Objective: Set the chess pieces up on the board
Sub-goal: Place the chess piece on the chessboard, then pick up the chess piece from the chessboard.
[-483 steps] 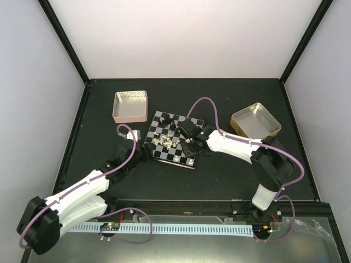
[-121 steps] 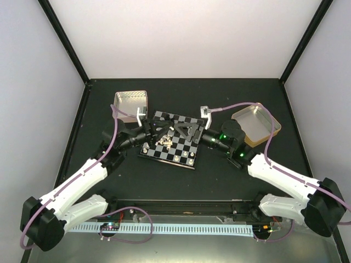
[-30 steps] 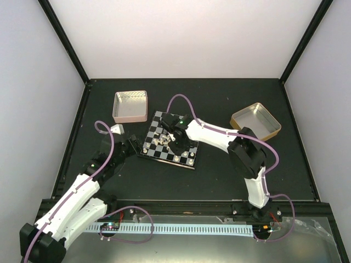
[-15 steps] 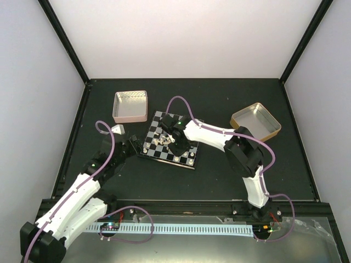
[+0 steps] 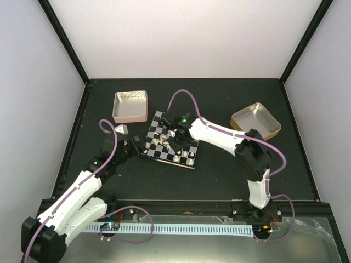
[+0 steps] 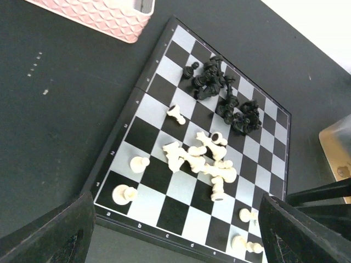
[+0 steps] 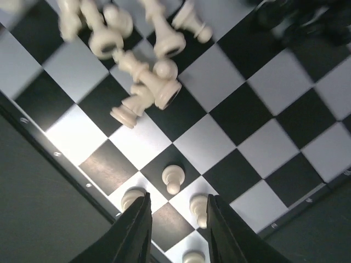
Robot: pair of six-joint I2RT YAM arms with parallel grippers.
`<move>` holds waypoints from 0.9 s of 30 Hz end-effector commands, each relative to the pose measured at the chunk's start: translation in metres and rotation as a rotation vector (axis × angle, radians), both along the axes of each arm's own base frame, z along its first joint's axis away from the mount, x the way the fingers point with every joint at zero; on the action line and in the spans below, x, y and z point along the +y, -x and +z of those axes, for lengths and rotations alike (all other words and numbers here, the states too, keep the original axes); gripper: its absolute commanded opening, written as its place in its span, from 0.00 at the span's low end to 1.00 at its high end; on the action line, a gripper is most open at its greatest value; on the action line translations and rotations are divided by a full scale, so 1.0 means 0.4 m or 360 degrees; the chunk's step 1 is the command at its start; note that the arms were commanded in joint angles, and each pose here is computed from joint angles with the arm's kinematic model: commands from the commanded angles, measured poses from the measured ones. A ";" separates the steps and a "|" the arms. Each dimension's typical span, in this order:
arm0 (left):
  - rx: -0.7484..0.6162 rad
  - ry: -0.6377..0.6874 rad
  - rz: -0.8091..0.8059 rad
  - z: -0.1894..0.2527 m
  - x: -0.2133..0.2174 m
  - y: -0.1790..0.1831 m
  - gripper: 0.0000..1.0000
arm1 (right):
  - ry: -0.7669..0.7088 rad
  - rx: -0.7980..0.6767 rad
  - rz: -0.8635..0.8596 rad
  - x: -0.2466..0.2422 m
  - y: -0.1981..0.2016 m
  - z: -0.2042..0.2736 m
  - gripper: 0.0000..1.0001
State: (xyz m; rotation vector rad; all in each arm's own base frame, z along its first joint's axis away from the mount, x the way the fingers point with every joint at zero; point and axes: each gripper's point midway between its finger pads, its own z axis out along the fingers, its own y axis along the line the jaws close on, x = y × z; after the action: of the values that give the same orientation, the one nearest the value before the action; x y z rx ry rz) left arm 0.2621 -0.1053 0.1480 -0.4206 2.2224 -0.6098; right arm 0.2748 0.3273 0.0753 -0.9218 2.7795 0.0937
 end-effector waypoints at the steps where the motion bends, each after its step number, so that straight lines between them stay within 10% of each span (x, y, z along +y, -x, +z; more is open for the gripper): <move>1: -0.0031 0.0036 -0.0136 0.014 -0.037 -0.010 0.83 | -0.0246 -0.0259 -0.0152 0.004 -0.039 0.150 0.30; 13: 0.0232 -0.0065 -0.0423 -0.008 -0.126 -0.039 0.41 | -0.0624 -0.0429 -0.0380 -0.098 0.006 0.214 0.30; 27: 0.0554 -0.0246 -0.0289 -0.097 -0.198 -0.182 0.39 | -0.0679 -0.0541 -0.0496 -0.203 0.042 0.236 0.27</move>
State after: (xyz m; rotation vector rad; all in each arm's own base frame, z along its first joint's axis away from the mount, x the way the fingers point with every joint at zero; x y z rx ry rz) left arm 0.3241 -0.1807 0.1158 -0.2226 2.5861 -0.5755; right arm 0.2538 0.2527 0.1625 -0.4131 2.4313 0.4300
